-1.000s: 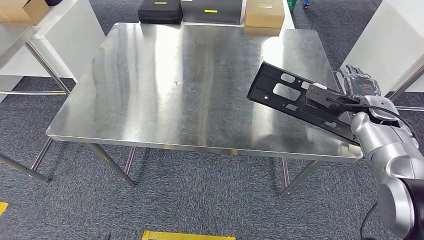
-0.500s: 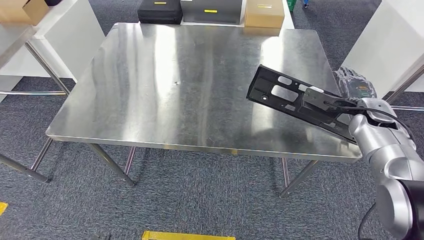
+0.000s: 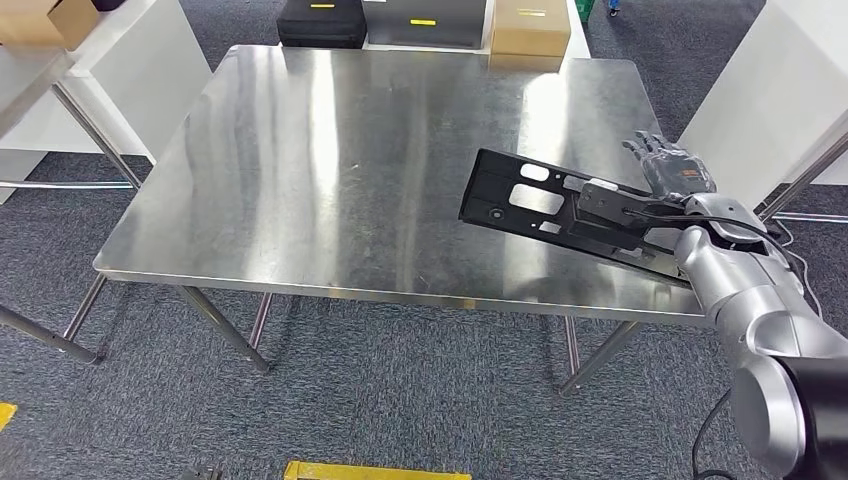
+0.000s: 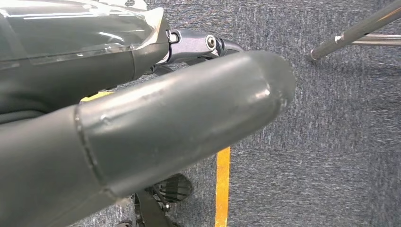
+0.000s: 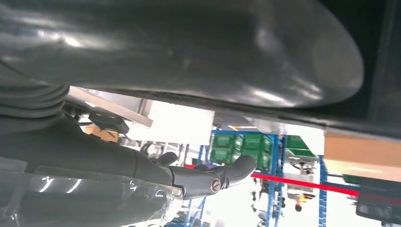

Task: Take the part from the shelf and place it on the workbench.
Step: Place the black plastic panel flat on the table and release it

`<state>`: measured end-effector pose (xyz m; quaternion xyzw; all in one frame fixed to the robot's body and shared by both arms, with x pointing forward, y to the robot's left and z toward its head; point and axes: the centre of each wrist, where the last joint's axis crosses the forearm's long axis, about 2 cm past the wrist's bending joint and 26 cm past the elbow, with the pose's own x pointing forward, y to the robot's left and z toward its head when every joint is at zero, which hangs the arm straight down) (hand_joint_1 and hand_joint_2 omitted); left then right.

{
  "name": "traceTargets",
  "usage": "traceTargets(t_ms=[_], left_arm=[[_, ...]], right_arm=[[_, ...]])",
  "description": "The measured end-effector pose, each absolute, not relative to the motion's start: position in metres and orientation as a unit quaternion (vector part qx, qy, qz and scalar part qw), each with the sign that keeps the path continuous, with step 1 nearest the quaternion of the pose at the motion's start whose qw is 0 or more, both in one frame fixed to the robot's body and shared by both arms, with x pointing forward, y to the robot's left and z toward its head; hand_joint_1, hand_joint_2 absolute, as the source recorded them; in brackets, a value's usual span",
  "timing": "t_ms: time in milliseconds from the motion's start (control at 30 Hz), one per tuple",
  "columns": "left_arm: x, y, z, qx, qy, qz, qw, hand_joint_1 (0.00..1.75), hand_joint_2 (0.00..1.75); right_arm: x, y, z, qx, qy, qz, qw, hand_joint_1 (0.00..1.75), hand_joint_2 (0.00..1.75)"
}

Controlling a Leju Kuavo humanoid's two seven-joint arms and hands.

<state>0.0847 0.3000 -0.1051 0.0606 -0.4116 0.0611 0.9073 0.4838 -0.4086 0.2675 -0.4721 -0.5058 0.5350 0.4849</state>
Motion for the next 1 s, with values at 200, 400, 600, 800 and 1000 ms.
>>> traceTargets(t_ms=[200, 400, 600, 800, 1000], left_arm=[[0.085, 0.301, -0.105, 0.058, -0.393, 0.065, 0.915, 0.0, 0.0], [0.085, 0.303, -0.105, 0.058, -0.389, 0.061, 0.917, 0.0, 0.0], [0.084, 0.304, -0.105, 0.06, -0.387, 0.061, 0.918, 0.0, 0.0], [0.08, 0.302, -0.106, 0.058, -0.379, 0.062, 0.921, 0.0, 0.0], [0.08, 0.304, -0.106, 0.061, -0.38, 0.064, 0.921, 0.0, 0.0]], right_arm=[[0.487, -0.393, 0.266, -0.457, -0.517, 0.552, 0.469, 0.0, 0.0], [0.489, -0.38, 0.266, -0.448, -0.524, 0.559, 0.461, 0.0, 0.0], [0.49, -0.376, 0.268, -0.446, -0.527, 0.561, 0.456, 0.0, 0.0], [0.488, -0.377, 0.262, -0.443, -0.52, 0.567, 0.459, 0.0, 0.0], [0.489, -0.375, 0.262, -0.442, -0.52, 0.57, 0.458, 0.0, 0.0]])
